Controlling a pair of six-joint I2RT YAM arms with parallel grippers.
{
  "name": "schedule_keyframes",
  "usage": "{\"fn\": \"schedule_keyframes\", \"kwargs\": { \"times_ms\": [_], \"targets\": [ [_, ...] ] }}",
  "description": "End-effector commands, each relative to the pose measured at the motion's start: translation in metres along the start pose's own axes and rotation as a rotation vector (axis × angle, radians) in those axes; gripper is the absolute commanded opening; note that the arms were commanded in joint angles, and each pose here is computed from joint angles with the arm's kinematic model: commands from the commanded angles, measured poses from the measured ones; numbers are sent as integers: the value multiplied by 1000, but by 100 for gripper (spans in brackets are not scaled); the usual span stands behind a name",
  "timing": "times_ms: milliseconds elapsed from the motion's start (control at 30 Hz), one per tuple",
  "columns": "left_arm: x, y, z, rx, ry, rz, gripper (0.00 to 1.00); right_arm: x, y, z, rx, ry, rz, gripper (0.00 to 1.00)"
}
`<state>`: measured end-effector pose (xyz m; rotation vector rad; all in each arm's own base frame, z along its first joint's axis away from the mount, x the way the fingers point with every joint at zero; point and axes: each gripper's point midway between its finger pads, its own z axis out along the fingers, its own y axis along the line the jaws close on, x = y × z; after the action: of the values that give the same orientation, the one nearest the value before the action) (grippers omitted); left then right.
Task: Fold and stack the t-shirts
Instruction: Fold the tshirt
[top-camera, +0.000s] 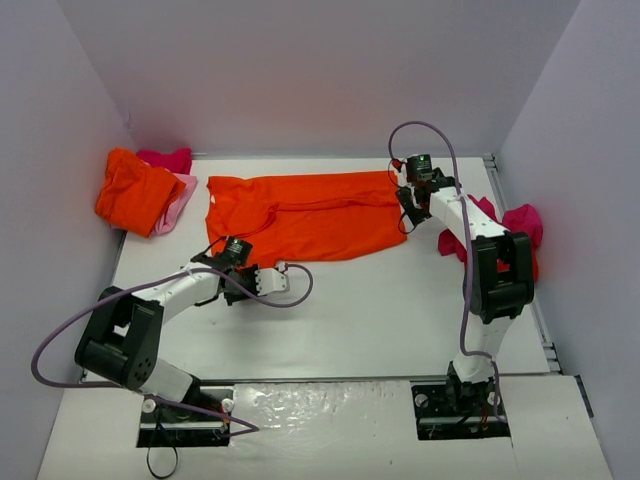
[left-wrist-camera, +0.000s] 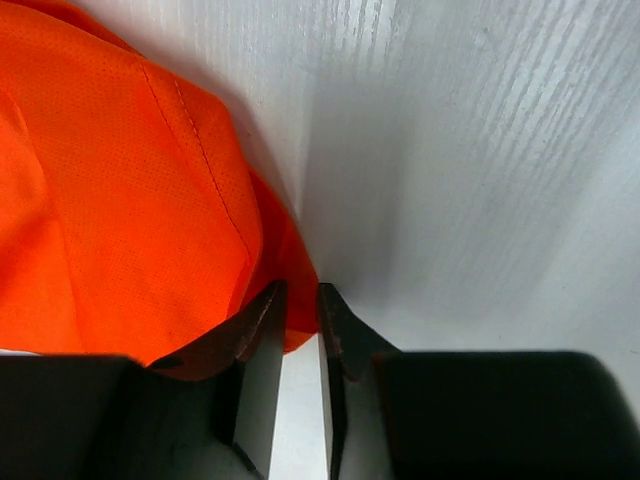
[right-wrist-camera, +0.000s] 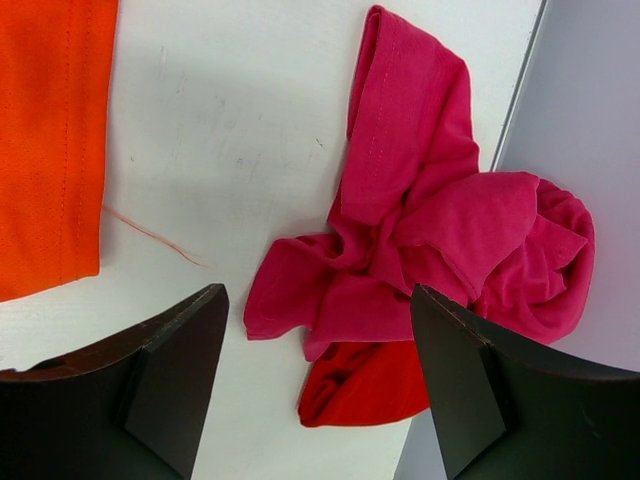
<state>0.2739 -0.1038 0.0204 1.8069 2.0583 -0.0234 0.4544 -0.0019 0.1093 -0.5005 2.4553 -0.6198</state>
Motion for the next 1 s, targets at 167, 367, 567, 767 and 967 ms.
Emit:
{"fn": "schedule_keyframes", "kwargs": {
  "times_ms": [167,367,567,767,967],
  "targets": [
    [-6,5,-4,-24,-29,0,0,-6,-2,-3,2,-20,20,71],
    [-19,39,-38,-103,-76,-57,0,-2,5,-2,-27,-17,10,71],
    [-27,69,-69,-167,-103,-96,0,10,31,-12,-141,-30,-63,71],
    [-33,90,-76,-207,-117,-111,0,44,106,-41,-399,-20,-285,75],
    [-34,102,-74,-236,-115,-122,0,53,144,-50,-455,-9,-383,75]
  ]
}}
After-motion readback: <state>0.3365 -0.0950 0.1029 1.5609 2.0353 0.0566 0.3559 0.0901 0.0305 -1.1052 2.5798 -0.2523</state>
